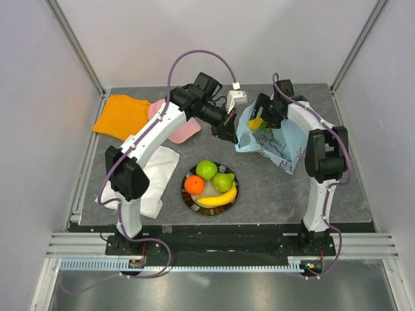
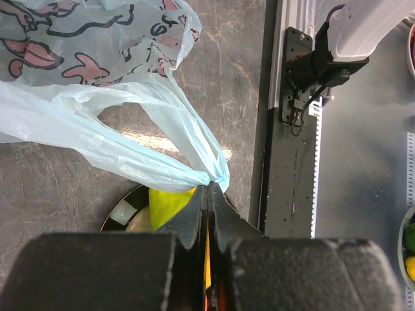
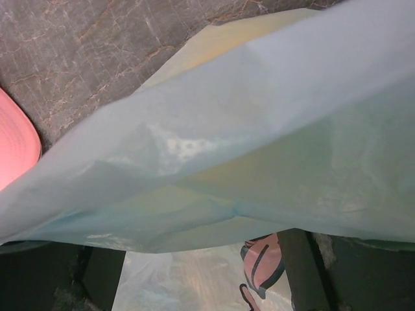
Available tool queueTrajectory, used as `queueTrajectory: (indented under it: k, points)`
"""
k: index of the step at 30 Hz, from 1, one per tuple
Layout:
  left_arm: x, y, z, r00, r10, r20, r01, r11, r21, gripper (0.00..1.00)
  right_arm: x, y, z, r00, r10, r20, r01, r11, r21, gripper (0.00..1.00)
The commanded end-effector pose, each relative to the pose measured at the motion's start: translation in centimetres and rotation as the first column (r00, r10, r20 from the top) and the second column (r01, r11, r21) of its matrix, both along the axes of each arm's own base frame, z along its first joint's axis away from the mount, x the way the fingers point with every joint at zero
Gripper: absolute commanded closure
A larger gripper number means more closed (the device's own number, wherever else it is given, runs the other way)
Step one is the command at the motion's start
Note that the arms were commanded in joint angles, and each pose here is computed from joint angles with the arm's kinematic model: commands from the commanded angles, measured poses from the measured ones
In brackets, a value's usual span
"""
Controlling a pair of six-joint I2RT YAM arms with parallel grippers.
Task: Take the fake fruits out of the plastic bag
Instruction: Adjust the plastic bag at the center of the board, then adjust the fake fruit in the plastic bag.
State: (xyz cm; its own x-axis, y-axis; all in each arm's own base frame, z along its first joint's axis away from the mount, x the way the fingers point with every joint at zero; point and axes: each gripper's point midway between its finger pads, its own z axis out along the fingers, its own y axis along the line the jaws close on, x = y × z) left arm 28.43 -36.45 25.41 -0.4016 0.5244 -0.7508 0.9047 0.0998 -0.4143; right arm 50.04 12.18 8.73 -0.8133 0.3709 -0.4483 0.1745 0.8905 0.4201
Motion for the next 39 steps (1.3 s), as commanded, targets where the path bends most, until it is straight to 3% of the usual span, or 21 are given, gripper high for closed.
queueTrajectory:
  k: [1,14,16,19,22,33,39]
  points:
    - [-1.4,-0.3,1.2,0.999,-0.04,-0.026,0.039,0.998,-0.042,0.98,2.8,0.3,0.0,0.998,-0.038,0.049,0.037,0.999,0.014,0.08]
    - [-2.5,-0.2,-1.1,0.993,-0.052,-0.108,0.052,0.999,-0.006,0.98,8.1,4.0,-3.6,0.994,0.013,0.107,-0.016,0.999,0.033,0.1]
    - [-2.7,0.0,-1.4,0.992,-0.051,-0.113,0.051,0.999,0.002,0.99,9.2,4.4,-4.0,0.992,0.023,0.126,-0.029,0.999,0.044,0.14]
    - [-2.9,0.2,-1.7,0.992,-0.045,-0.115,0.047,0.999,0.016,0.98,10.4,5.4,-3.6,0.981,0.078,0.178,-0.09,0.994,0.06,0.33]
    - [-2.7,0.3,-1.6,0.995,-0.034,-0.094,0.037,0.999,0.026,0.98,10.2,4.9,-2.1,0.971,0.118,0.208,-0.128,0.991,0.035,0.42]
    - [-0.4,0.0,-0.5,1.0,-0.003,-0.017,0.003,1.0,0.019,0.98,1.1,-1.4,4.2,0.98,0.171,0.099,-0.184,0.973,0.143,0.48]
    - [-0.1,-0.1,-0.8,1.0,-0.005,-0.021,0.005,1.0,0.017,0.98,-7.1,-1.0,2.0,0.937,0.344,-0.065,-0.325,0.923,0.208,0.47]
